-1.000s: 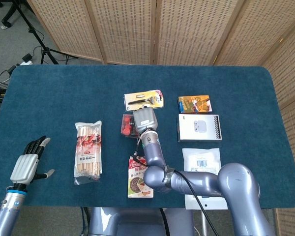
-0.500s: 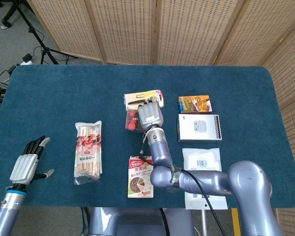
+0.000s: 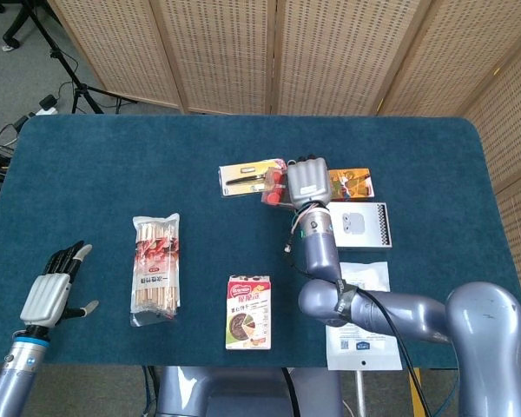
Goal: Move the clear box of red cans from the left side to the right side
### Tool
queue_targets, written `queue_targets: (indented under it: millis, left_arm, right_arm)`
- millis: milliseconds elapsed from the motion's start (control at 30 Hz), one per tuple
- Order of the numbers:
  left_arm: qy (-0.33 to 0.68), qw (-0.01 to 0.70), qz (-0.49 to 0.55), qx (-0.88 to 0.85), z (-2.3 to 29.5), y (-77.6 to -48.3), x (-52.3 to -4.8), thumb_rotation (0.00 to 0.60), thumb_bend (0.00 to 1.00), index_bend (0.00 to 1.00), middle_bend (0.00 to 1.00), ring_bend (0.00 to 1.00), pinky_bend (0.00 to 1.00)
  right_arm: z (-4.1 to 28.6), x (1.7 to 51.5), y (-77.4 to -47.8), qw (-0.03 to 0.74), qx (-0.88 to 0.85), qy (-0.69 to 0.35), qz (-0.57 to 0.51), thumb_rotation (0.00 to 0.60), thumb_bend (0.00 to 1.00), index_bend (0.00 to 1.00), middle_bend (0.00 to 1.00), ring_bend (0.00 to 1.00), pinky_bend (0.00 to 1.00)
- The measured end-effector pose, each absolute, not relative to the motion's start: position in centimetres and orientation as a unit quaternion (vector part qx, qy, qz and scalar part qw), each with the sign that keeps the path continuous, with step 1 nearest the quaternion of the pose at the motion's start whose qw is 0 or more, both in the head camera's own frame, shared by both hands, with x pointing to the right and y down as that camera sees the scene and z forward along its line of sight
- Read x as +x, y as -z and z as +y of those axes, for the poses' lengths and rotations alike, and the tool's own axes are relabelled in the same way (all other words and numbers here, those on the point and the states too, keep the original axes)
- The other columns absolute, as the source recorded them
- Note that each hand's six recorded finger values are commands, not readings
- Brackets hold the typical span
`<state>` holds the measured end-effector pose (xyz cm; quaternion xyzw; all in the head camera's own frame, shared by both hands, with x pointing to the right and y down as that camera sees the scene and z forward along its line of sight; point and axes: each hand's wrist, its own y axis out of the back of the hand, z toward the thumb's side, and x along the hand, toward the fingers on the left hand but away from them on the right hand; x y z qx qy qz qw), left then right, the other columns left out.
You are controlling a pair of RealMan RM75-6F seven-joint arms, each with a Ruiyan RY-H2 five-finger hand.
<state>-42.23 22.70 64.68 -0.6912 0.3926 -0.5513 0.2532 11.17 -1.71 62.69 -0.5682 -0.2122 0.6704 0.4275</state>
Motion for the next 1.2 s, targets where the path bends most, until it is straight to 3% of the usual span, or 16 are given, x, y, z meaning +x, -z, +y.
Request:
queue_targets:
  millis: [533,1200]
  left_arm:
    - [0.545,0.256,0.390,-0.696,22.8,-64.4,-41.7,0.600,0.18,0.01,0.00,0.00,0.00]
    - [0.530,0.271,0.381,-0.707,23.4,-63.5,-40.4,0.600,0.18,0.01,0.00,0.00,0.00]
  right_arm:
    - [-3.9,22.0,-60.9,0.392,-0.496,-0.731,-0.256,0.600,0.19,0.52,0.28,0.26,0.39]
    - [-1.5,31.1,-60.2,0.341,-0.466,-0.766,-0.284,0.600,0.20,0.52,0.28,0.26,0.39]
